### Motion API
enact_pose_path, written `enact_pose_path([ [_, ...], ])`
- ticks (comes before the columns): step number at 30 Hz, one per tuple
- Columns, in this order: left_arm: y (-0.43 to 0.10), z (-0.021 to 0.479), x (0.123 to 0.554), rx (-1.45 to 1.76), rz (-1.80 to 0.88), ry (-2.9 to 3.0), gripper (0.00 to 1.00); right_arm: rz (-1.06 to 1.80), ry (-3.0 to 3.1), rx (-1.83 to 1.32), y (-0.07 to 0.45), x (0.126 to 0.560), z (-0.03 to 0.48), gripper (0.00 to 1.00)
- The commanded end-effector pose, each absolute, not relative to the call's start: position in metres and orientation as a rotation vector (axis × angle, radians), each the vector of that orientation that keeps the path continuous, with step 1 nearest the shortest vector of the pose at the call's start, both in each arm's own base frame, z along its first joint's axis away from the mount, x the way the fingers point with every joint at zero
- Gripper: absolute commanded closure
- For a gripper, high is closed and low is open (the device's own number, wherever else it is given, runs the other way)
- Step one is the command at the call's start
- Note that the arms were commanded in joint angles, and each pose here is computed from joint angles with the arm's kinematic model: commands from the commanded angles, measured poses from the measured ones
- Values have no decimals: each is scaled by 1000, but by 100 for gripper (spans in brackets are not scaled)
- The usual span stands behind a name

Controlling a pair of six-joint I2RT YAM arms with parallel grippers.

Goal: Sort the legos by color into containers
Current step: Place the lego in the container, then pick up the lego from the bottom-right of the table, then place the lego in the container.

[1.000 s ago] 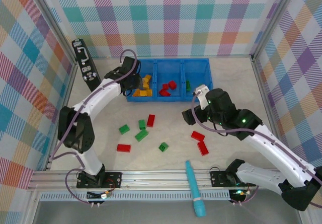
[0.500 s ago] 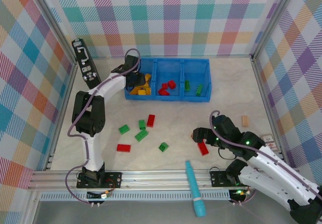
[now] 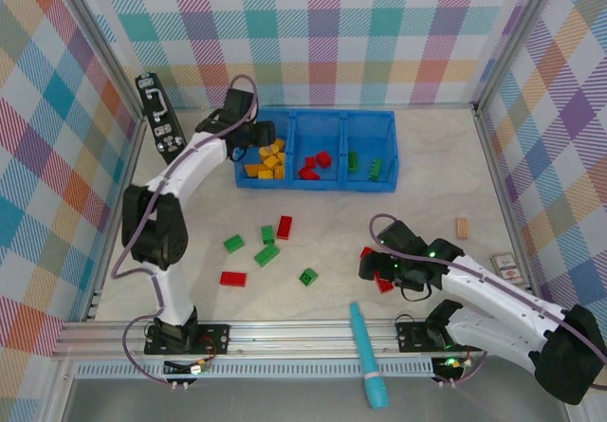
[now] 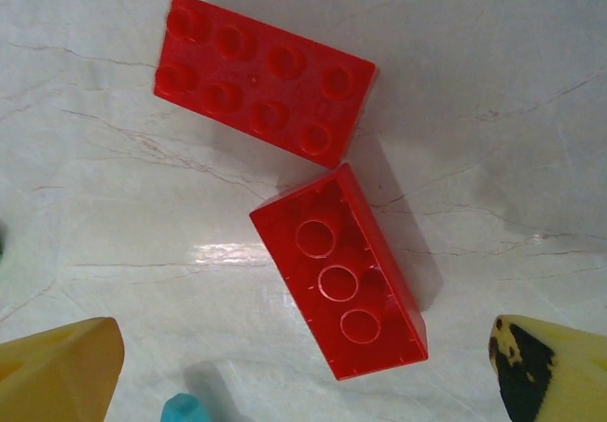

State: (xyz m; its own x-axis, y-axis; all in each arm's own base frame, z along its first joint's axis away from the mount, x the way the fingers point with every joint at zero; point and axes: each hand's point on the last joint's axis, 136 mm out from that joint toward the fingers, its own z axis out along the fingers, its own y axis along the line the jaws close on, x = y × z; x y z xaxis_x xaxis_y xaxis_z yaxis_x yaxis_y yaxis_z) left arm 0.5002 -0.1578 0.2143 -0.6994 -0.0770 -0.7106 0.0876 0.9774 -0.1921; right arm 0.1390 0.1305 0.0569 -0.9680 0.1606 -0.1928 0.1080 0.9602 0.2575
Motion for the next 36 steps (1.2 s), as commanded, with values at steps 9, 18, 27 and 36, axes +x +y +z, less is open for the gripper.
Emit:
enact_pose_path([
  [9,-111,414,422,144,-124,1935,33,222,2983,134,127,137,33,12],
  [18,-95,444,348,214,-85,1960,27,138,3010,83,132,147,23,44],
  [27,-80,434,313,223,-49,1945,22,310,2850,-75,149,162,85,73],
  [36,-85,433,299,257,-114,1889,21,96,2418,-669,208,272,232,72],
])
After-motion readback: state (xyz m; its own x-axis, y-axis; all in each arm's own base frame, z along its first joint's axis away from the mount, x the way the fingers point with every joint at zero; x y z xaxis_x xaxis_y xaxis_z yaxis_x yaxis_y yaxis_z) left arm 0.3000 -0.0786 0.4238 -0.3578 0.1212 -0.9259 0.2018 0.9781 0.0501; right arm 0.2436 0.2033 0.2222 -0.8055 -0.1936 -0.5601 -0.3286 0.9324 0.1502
